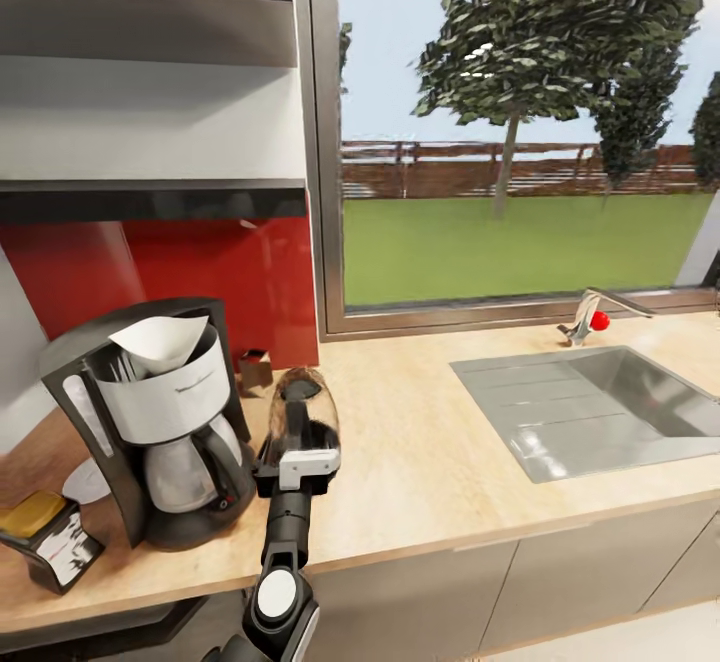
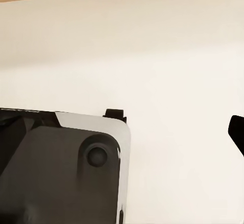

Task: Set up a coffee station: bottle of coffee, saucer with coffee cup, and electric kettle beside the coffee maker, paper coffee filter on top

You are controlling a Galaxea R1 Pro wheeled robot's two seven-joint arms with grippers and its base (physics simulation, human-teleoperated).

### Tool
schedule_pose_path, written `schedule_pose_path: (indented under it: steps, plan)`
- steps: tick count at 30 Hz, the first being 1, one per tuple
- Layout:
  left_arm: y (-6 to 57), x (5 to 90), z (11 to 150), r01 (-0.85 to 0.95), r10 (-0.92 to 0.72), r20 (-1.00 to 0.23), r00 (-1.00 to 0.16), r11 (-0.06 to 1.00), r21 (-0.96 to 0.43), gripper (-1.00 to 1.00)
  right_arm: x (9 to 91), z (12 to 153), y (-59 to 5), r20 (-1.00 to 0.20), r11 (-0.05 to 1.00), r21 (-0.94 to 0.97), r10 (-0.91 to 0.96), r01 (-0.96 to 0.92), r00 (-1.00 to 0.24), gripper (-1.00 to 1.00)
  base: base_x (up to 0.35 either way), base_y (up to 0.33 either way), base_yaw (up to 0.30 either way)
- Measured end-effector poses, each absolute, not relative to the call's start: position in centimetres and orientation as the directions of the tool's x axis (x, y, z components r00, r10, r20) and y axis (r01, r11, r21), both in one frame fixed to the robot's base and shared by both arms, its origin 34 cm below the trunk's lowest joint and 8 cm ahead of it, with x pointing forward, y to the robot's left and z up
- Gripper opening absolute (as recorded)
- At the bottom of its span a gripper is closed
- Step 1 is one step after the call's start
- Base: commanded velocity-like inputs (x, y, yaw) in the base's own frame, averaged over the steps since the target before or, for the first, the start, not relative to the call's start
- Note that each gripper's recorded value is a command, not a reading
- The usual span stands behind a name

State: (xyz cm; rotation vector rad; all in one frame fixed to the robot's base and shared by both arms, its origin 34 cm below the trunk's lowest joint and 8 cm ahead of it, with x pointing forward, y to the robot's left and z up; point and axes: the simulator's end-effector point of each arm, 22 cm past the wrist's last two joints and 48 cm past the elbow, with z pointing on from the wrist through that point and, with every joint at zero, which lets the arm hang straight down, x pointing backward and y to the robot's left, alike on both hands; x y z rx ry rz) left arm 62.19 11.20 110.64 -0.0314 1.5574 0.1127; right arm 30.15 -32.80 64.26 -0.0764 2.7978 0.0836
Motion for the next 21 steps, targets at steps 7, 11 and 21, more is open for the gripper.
schedule_pose_path:
  steps: [7, 11, 21]
  plan:
    - [11.16, 62.17, 110.67, -0.091, 0.052, -0.999, 0.010, 0.995, 0.051, 1.00, 30.15, 64.26, -32.81, -0.336, 0.997, 0.049, -0.043, -0.063, -0.941, 1.00, -0.312, -0.091, 0.000]
    - [11.16, 62.17, 110.67, -0.091, 0.052, -0.999, 0.011, 0.995, 0.051, 1.00, 30.15, 64.26, -32.81, -0.336, 0.997, 0.049, -0.043, -0.063, -0.941, 1.00, -0.286, -0.160, 0.000]
    - [11.10, 62.14, 110.66, -0.090, 0.052, -0.999, 0.010, 0.995, 0.051, 1.00, 30.14, 64.27, -32.80, -0.337, 0.997, 0.049, -0.043, -0.063, -0.941, 1.00, -0.245, -0.148, 0.000]
